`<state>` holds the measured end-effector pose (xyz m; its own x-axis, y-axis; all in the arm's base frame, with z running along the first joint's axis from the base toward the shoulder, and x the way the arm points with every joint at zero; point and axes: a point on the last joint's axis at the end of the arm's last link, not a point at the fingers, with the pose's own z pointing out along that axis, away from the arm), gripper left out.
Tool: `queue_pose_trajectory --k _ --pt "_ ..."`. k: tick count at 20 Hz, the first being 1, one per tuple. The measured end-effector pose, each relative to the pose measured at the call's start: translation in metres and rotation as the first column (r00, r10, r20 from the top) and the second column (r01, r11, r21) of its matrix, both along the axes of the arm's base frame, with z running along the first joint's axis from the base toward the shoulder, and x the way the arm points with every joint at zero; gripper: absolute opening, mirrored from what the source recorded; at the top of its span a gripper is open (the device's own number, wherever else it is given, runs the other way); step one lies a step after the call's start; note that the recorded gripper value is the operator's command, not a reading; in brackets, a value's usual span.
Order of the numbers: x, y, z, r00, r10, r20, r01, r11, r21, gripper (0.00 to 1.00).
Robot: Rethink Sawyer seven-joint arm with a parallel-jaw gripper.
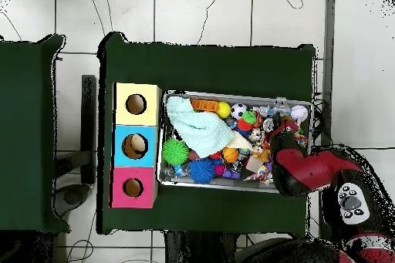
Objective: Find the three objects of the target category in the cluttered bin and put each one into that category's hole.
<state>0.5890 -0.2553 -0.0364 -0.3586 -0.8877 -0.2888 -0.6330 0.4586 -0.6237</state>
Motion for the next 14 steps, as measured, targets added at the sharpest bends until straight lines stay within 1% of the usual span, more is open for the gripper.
queue_pose_trajectory --k 2,3,10,14 --pt "0.0004 -0.0003 -0.0002 1.0 0.0 0.001 0.0 1.0 0.0 0.0" --pt "0.0011 -0.0008 -0.0005 1.0 0.0 0.002 0.0 1.0 -0.001 1.0" --pt "0.0055 -0.0033 0.0016 0.9999 0.001 0.011 -0.001 1.0 -0.006 1.0" --pt "0.0054 -0.0032 0.0013 0.9999 0.001 0.011 -0.001 1.0 -0.006 1.0"
